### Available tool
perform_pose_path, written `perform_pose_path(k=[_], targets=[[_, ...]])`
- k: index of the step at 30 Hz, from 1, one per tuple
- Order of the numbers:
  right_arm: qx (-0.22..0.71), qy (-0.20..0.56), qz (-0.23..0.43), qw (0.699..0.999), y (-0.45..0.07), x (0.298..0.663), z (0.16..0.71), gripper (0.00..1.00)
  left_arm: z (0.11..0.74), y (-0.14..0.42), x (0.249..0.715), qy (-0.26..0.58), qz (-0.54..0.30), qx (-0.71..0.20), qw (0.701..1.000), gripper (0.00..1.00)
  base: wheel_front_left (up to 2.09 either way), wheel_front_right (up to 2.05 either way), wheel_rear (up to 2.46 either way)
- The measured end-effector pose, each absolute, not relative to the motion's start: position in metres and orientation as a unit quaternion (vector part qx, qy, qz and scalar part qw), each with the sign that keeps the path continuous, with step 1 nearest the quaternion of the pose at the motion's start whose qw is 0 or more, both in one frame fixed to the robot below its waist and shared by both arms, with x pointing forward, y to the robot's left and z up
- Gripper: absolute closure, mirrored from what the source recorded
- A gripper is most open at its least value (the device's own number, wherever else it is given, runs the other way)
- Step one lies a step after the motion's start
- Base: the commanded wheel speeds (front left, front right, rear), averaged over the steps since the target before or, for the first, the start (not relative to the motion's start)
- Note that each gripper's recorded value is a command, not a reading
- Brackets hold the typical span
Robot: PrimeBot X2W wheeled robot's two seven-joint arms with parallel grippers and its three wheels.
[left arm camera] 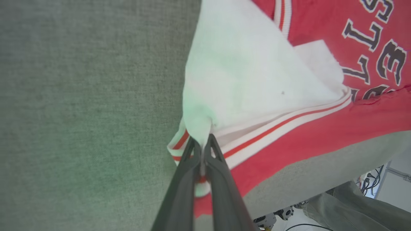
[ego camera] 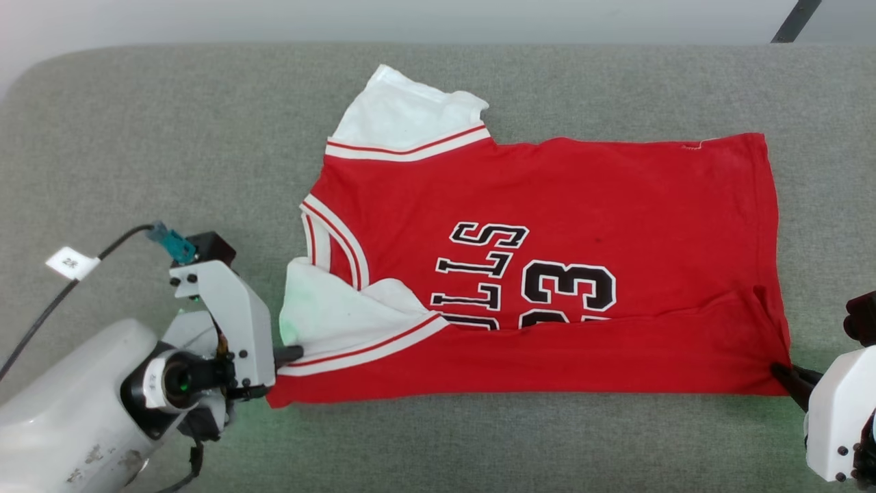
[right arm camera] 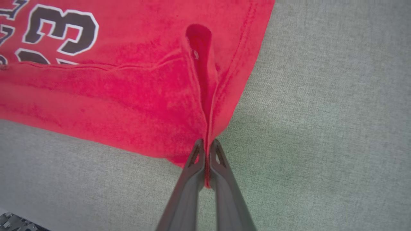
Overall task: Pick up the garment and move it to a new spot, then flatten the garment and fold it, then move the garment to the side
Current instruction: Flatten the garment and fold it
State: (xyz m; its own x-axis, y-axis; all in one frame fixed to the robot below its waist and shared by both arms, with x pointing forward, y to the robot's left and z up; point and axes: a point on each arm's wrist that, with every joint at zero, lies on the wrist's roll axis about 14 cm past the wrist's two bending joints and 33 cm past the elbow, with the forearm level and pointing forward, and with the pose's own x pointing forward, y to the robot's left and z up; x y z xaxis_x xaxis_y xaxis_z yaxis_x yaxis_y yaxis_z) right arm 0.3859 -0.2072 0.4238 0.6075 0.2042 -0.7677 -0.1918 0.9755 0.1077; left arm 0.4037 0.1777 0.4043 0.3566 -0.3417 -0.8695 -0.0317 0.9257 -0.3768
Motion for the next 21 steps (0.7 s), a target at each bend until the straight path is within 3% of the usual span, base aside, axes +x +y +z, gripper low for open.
perform_pose_path(k=[1, 3, 4, 6, 7, 9, 13, 21], targets=[[0.007, 0.425, 0.11, 0.898, -0.207, 0.386, 0.425, 0.0, 0.406, 0.179, 0.405, 0.555, -0.095, -0.167, 0.809, 0.51, 0.0, 0.0, 0.0], [0.007, 0.421, 0.109, 0.901, -0.208, 0.386, 0.426, 0.0, 0.409, 0.179, 0.407, 0.549, -0.097, -0.165, 0.814, 0.49, 0.0, 0.0, 0.0], [0.007, 0.417, 0.108, 0.903, -0.209, 0.387, 0.428, 0.0, 0.412, 0.18, 0.408, 0.543, -0.097, -0.167, 0.817, 0.37, 0.0, 0.0, 0.0], [0.007, 0.407, 0.105, 0.907, -0.211, 0.388, 0.433, 0.0, 0.416, 0.181, 0.411, 0.533, -0.096, -0.168, 0.824, 0.29, 0.0, 0.0, 0.0], [0.007, 0.403, 0.104, 0.909, -0.211, 0.388, 0.435, 0.0, 0.418, 0.182, 0.411, 0.53, -0.095, -0.166, 0.826, 0.18, 0.0, 0.0, 0.0], [0.007, 0.395, 0.103, 0.913, -0.211, 0.388, 0.438, 0.0, 0.422, 0.185, 0.412, 0.522, -0.095, -0.165, 0.831, 0.1, 0.0, 0.0, 0.0], [0.008, 0.366, 0.1, 0.925, -0.212, 0.391, 0.45, 0.0, 0.433, 0.188, 0.416, 0.505, -0.095, -0.163, 0.842, 0.0, 0.0, 0.0, 0.0], [0.004, 0.272, 0.093, 0.958, -0.21, 0.404, 0.481, 0.0, 0.461, 0.185, 0.438, 0.45, -0.119, -0.138, 0.874, 0.0, 0.0, 0.0, 0.0]])
